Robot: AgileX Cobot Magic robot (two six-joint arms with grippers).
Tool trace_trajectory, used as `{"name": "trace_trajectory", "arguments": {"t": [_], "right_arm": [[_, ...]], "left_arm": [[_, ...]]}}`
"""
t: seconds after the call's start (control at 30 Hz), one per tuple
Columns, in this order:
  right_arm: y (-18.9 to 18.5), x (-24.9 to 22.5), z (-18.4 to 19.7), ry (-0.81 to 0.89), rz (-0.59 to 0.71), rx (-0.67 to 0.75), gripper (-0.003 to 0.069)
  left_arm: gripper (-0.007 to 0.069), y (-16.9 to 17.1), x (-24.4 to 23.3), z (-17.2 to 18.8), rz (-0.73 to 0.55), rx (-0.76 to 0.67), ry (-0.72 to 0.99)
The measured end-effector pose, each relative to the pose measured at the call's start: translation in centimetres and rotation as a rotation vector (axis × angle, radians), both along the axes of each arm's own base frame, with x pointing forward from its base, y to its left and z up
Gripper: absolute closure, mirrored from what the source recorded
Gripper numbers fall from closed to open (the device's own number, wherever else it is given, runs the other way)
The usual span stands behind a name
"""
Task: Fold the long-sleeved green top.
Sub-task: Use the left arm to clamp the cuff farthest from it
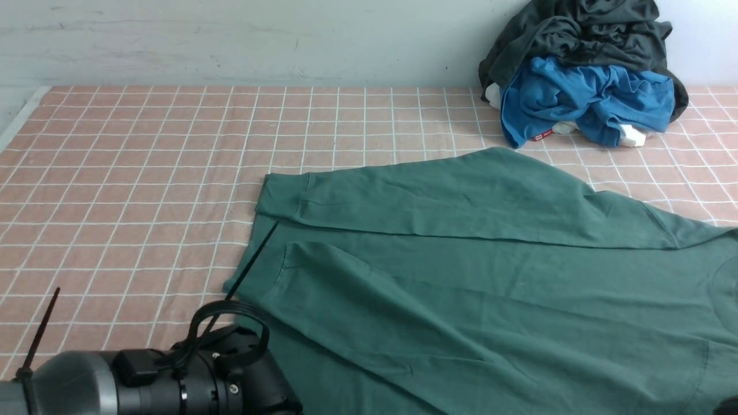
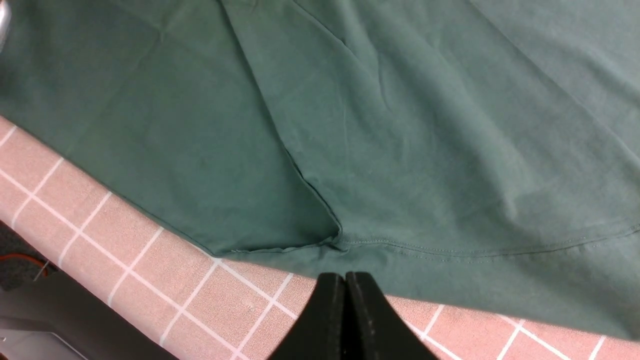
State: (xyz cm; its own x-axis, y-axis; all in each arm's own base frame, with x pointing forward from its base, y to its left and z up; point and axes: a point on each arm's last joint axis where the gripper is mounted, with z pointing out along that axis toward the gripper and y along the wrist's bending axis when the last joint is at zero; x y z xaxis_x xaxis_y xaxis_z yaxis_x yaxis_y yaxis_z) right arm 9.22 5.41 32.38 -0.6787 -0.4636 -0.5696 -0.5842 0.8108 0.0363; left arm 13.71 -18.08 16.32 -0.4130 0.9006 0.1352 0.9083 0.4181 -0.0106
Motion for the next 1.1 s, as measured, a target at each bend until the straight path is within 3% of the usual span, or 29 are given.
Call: {"name": "trace_trajectory", "arguments": {"t": [0.2, 0.27, 0.5, 0.77, 1.1], "right_arm": [[0.0, 0.1, 0.1, -0.013, -0.003, 0.000, 0.0673], [-0.1, 0.2, 0.1, -0.019, -0.005, -0.005, 0.0673], [-0.1, 0.5, 0.3, -0.063, -0.014, -0.001, 0.0673], [-0.2, 0.8, 0.4, -0.106, -0.023, -0.018, 0.0673], [-0.2, 0.9, 0.4, -0.110, -0.029, -0.016, 0.0673]], "left_arm": [[0.0161, -1.1, 2.1, 4.9, 0.113, -0.097, -0.024], [0.0161, -0.6, 5.0, 7.7, 0.220, -0.148, -0.053], [0.0161, 2.2, 14.9, 10.8, 0.467, -0.238, -0.163], [0.0161, 3.4, 25.8, 8.7, 0.600, -0.291, -0.245], [0.0161, 2.3, 32.5, 1.8, 0.395, -0.165, -0.303]]}}
